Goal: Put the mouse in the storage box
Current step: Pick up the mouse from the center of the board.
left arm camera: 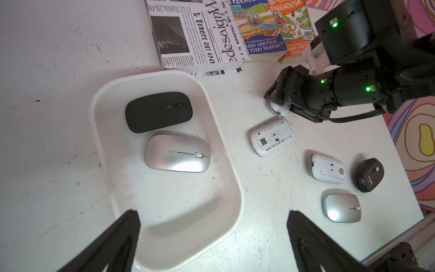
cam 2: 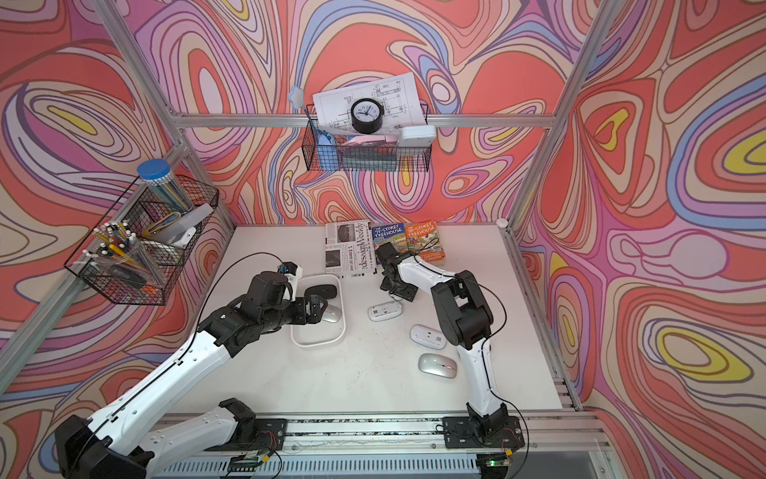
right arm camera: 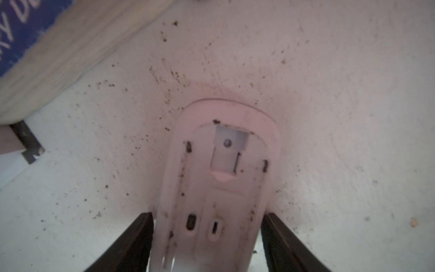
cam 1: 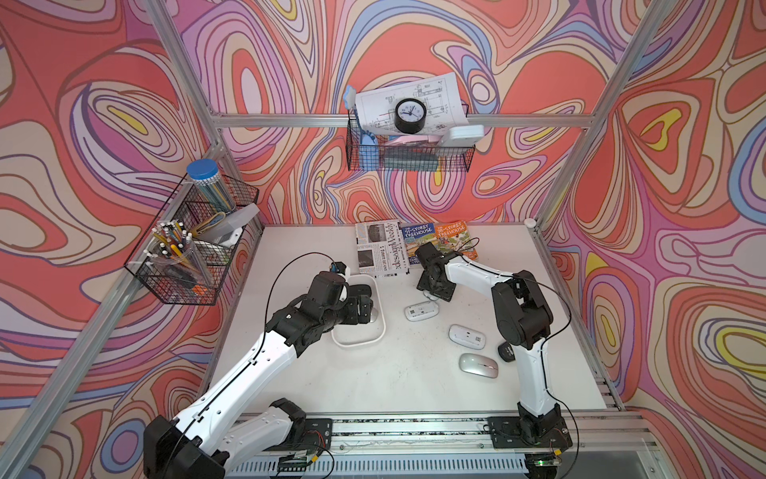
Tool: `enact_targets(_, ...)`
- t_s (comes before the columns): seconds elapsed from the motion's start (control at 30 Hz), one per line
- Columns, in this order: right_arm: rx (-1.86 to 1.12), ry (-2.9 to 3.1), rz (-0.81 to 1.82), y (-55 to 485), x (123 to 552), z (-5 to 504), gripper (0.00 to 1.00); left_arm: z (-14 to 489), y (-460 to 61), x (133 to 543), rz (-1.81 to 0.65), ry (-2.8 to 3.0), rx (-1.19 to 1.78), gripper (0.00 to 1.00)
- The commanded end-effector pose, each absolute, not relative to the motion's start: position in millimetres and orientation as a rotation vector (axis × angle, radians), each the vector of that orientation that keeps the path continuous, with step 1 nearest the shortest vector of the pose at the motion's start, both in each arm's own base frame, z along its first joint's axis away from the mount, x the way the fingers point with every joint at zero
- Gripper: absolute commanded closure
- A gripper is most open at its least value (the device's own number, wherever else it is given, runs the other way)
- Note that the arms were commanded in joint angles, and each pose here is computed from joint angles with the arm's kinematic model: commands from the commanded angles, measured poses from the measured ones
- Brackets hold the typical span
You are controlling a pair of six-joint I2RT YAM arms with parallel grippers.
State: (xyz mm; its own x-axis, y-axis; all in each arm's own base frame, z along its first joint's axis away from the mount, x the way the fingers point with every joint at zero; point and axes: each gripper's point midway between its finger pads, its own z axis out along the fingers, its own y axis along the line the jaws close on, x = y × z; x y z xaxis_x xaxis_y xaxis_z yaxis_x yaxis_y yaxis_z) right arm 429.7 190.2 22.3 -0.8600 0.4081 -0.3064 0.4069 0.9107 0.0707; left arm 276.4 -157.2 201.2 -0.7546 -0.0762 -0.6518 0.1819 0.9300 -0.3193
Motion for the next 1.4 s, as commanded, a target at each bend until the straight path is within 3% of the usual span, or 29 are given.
enact_targets(0.0,0.564,2.792,-0.06,183,425,9,0.33,190,-154,274,-0.466,2.419,0.055,0.04)
enact_targets(0.33,0.38,2.715,0.05,189,436,37,0.47,192,-165,272,-0.551,2.429,0.048,0.05)
enact_targets(0.5,0.187,2.581,0.212,198,445,74,0.53,197,-177,268,-0.646,2.434,0.06,0.05)
enact_targets(0.7,-0.11,2.341,0.322,207,438,134,0.54,218,-199,264,-0.831,2.401,0.093,0.06)
enact_targets(0.83,-0.304,2.157,0.489,223,412,169,0.52,236,-214,261,-0.95,2.373,0.13,0.08)
enact_targets(1.1,-0.741,1.68,0.805,256,319,206,0.52,253,-248,259,-1.186,2.344,0.233,0.15)
enact_targets(1.37,-0.879,1.608,0.891,275,292,208,0.52,245,-281,265,-1.177,2.363,0.341,0.18)
